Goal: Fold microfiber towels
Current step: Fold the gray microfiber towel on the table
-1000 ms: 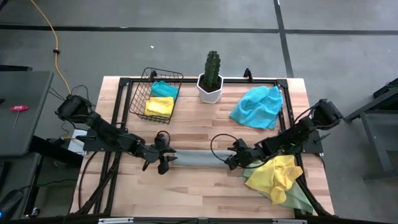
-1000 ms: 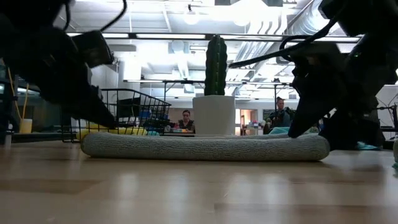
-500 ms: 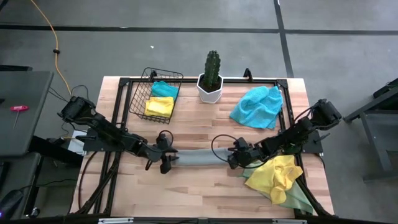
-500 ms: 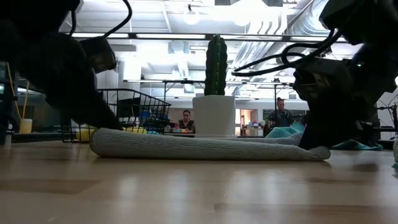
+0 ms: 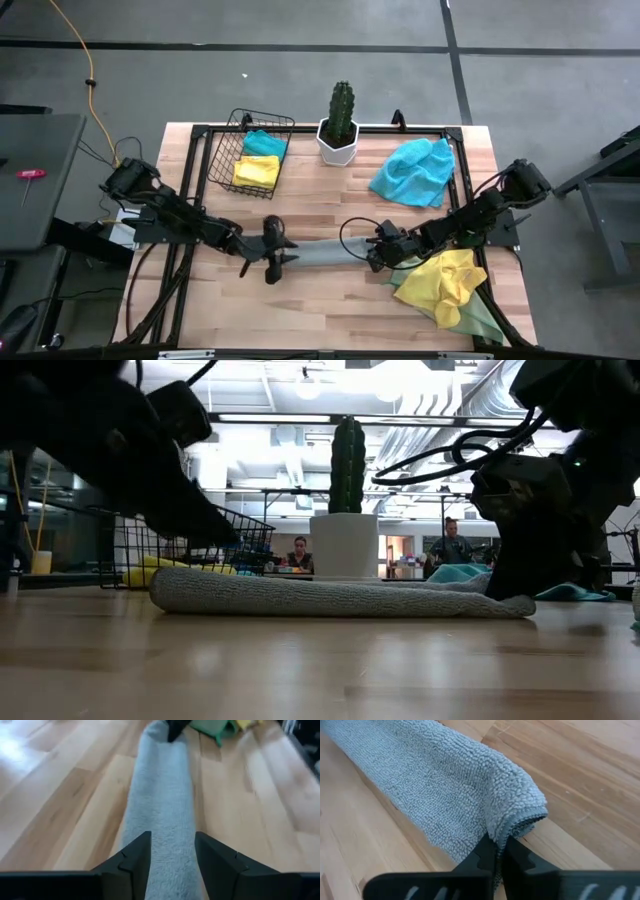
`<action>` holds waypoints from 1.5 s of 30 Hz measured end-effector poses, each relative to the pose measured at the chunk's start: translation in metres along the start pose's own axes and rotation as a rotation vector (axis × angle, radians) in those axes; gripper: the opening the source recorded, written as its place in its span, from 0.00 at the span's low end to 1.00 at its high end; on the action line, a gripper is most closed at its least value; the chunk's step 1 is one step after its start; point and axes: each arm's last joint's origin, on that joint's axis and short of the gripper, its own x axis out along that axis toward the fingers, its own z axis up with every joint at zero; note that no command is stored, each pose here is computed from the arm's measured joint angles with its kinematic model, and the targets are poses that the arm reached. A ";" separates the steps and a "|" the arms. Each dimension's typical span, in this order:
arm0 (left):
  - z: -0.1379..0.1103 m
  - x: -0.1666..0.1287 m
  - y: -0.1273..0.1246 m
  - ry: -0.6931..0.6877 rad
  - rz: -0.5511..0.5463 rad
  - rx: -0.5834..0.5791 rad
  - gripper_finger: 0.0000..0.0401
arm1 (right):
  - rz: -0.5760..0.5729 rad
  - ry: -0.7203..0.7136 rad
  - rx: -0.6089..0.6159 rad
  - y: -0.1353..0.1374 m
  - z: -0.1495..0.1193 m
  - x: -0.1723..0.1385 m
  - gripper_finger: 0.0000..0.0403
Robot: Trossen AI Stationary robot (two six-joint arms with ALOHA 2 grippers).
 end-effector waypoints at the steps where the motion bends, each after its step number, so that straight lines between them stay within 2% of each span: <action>1: -0.001 0.004 -0.002 0.009 0.009 0.018 0.33 | 0.001 0.001 0.000 0.000 0.000 0.000 0.01; 6: -0.013 0.020 -0.002 0.126 0.090 0.066 0.16 | 0.009 0.011 -0.011 0.001 0.000 -0.002 0.00; 10: -0.015 0.018 -0.005 0.179 0.097 0.062 0.02 | 0.009 0.030 -0.024 -0.001 0.002 -0.012 0.00; 16: -0.016 0.013 -0.010 0.182 0.090 0.067 0.03 | -0.041 0.015 -0.025 -0.007 0.006 -0.028 0.00; 29: -0.013 0.017 -0.004 0.158 0.126 0.074 0.00 | 0.009 -0.027 -0.015 -0.003 0.011 -0.037 0.00; 33: -0.019 0.021 -0.002 0.203 0.107 0.069 0.00 | 0.021 -0.032 -0.018 -0.001 0.011 -0.037 0.00; 45: -0.028 0.031 -0.002 0.207 0.126 0.061 0.00 | 0.228 -0.121 -0.029 0.020 0.020 -0.041 0.00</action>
